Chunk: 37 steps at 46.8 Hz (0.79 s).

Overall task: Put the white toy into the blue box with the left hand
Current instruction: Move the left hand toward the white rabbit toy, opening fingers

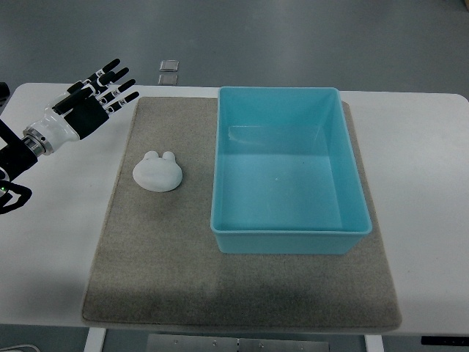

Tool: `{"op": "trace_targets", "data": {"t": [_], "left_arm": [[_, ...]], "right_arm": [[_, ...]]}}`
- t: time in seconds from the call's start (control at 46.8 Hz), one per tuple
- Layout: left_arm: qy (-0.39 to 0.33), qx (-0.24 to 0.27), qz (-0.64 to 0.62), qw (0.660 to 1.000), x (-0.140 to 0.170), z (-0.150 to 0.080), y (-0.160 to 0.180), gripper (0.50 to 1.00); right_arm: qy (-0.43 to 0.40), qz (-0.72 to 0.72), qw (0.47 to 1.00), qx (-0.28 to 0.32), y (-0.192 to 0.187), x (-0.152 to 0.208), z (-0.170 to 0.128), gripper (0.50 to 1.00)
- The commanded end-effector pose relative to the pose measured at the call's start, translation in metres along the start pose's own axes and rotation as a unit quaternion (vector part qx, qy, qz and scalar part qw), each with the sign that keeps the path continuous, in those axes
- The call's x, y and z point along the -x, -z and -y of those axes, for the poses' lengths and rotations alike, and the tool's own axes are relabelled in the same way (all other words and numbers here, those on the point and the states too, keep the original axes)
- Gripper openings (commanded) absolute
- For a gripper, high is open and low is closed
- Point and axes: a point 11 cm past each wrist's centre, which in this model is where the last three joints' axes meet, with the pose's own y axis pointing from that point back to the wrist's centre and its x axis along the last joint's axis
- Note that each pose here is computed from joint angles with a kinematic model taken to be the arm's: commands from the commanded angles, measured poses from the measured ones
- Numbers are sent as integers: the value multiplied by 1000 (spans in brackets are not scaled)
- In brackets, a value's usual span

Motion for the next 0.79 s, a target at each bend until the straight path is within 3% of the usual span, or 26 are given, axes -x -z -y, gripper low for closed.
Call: {"op": "trace_targets", "data": {"t": [0.0,0.471,0.62,0.77], "left_arm": [[-4,1,0,1000,0,1,-1,996],[-9,0,27,1000,-4,-7,-17,994],[5,-21,115,993,-2,-12,-30,994],[7,-62,259,964,-4,-15,-31,994]], "right_arm": [[0,1,1000,0,0,0,0,936],[0,1,1000,0,0,0,0,936],[0,1,1000,0,0,0,0,936],[0,0,1000,0,0,0,0,936]]}}
